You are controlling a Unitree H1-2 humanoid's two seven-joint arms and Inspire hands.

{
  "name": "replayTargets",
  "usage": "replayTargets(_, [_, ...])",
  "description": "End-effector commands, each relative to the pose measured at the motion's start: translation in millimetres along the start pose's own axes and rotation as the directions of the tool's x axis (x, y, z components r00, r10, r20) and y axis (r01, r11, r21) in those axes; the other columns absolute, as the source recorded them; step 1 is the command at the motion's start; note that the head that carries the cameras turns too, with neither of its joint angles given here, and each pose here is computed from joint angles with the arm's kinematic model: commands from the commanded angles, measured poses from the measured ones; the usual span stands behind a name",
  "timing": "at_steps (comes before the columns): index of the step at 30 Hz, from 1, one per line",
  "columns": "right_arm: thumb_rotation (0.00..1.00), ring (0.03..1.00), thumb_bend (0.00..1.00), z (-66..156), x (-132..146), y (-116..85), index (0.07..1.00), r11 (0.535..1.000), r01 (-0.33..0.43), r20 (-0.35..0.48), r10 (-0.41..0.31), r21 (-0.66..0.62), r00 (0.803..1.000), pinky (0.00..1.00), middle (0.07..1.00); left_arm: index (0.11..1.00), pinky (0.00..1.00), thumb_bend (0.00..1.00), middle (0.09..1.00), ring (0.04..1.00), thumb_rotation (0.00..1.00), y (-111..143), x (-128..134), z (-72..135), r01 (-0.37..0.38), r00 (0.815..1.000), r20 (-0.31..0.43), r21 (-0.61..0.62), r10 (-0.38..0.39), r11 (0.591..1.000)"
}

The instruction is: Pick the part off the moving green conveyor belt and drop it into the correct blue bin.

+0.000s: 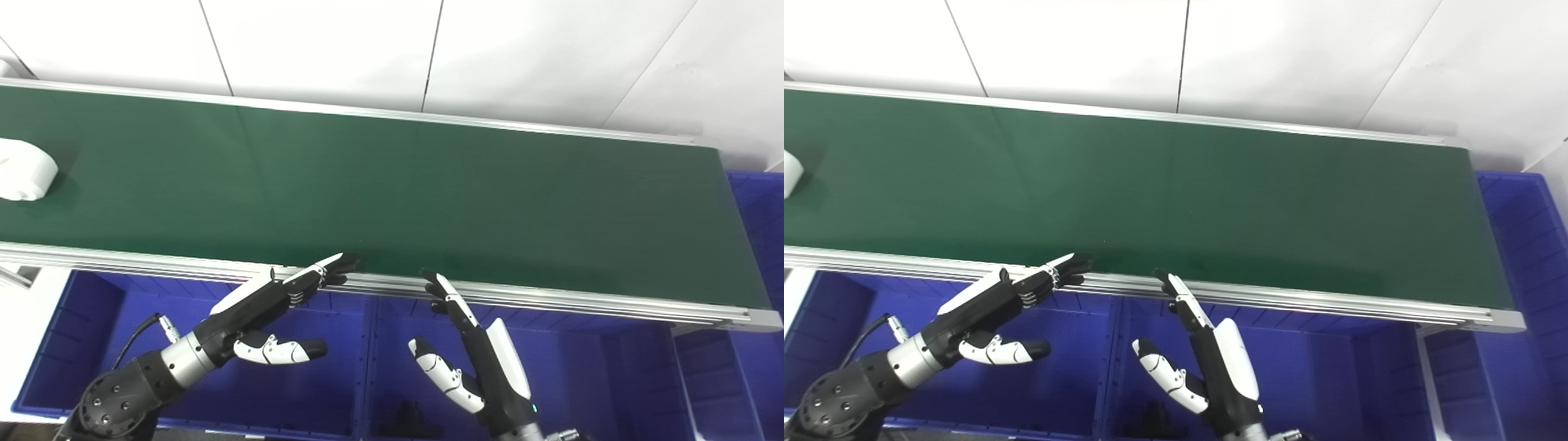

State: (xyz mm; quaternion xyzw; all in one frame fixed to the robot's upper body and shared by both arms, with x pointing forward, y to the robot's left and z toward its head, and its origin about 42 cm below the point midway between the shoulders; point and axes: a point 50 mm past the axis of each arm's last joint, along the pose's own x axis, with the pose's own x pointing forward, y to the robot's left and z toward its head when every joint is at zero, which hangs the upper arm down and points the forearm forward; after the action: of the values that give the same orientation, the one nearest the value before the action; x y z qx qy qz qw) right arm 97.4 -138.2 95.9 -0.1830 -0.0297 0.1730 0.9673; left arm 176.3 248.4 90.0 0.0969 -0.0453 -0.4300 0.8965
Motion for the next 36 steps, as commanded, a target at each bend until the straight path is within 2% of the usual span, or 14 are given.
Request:
replayTargets(1, [0.84, 0.903, 0.37, 11.0, -0.7, -1.0, 0.931, 1.000, 0.022, 0.064, -0.023, 0.016, 0.998, 0.82, 0.944, 0.988, 0.95, 0.38, 1.000, 0.982, 0.52, 5.0, -1.4, 6.8, -0.005, 0.999, 0.038, 0.022, 0.004, 1.000])
replayTargets(10, [0.84, 0.906, 0.36, 10.0, -1.3, -1.2, 0.934, 1.000, 0.019, 0.063, -0.020, 0.020, 0.998, 0.83, 0.947, 0.988, 0.95, 0.37, 1.000, 0.981, 0.48, 3.7, -0.8, 8.3, -0.008, 0.999, 0.039, 0.016, 0.007, 1.000])
replayTargets(21, [0.84, 0.897, 0.37, 11.3, 0.5, -2.8, 0.930, 1.000, 0.020, 0.065, -0.020, 0.012, 0.998, 0.82, 0.941, 0.991, 0.95, 0.38, 1.000, 0.980, 0.51, 4.9, 0.9, 8.3, -0.007, 0.999, 0.039, 0.025, 0.006, 1.000])
replayTargets(36, [0.83, 0.899, 0.37, 10.6, -1.5, -5.7, 0.930, 1.000, 0.014, 0.065, -0.015, 0.013, 0.998, 0.82, 0.941, 0.986, 0.95, 0.38, 1.000, 0.980, 0.49, 2.4, 2.2, 7.1, -0.008, 0.999, 0.040, 0.023, 0.007, 1.000])
